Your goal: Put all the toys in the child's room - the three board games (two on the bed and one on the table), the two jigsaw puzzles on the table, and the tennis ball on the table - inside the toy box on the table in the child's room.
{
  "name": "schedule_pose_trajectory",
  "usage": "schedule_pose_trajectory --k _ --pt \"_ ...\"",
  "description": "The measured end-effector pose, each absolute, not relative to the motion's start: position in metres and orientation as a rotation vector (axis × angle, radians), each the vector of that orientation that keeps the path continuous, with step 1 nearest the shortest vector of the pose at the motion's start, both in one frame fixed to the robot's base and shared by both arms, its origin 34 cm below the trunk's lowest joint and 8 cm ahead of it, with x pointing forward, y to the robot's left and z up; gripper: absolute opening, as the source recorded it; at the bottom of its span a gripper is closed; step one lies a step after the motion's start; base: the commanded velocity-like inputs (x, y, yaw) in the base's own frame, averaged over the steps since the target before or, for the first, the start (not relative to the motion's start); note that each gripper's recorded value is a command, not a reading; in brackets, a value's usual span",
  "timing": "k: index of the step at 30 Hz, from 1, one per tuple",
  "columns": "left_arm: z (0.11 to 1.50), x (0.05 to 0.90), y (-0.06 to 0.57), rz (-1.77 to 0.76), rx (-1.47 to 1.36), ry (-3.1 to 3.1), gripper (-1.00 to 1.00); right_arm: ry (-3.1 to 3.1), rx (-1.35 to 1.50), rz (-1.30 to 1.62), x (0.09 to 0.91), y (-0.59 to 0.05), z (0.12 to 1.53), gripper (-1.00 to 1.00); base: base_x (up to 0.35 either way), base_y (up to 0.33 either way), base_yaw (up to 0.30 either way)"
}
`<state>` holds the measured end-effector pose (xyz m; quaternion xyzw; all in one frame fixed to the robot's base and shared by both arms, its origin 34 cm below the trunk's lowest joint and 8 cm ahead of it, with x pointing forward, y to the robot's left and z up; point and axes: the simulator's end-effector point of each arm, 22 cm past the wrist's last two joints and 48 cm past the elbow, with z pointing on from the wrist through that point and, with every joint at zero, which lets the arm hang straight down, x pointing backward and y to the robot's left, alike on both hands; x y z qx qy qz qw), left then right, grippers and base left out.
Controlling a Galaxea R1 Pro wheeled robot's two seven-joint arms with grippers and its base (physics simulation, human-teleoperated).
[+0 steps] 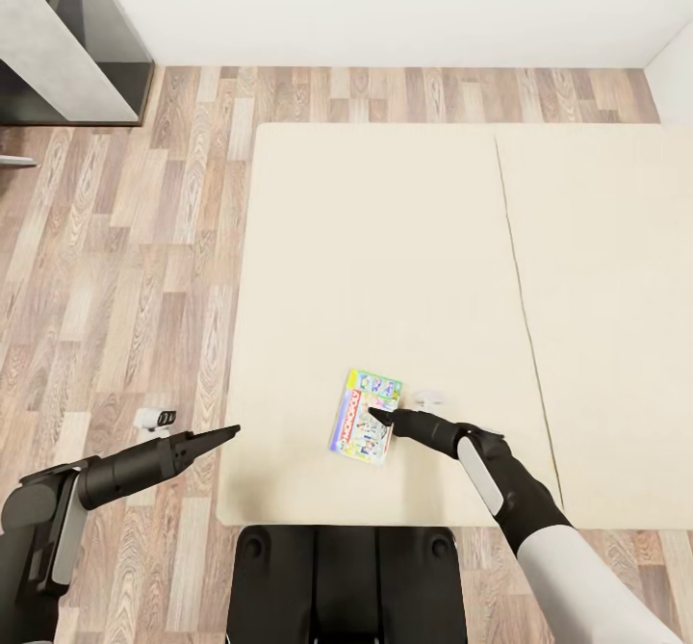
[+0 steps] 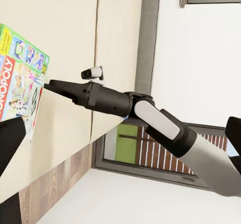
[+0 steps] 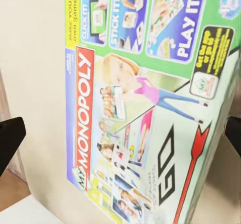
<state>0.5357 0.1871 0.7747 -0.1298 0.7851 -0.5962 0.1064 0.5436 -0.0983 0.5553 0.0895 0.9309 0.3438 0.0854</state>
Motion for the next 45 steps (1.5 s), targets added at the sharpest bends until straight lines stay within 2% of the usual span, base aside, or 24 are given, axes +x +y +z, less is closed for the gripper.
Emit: schedule_pose_trajectory --k 13,45 --pt "0.7743 0.5355 0.1886 -1.752 -0.378 2.317 1.00 2.778 0.264 1.018 0.5434 -0.1017 0.5545 1.00 0.000 0.007 0.000" --pt "0.7741 0.5354 0.1887 -1.750 -0.378 2.319 1.00 2.777 0.264 1.021 0.5433 -0.1005 0.5547 1.00 0.000 0.077 0.000"
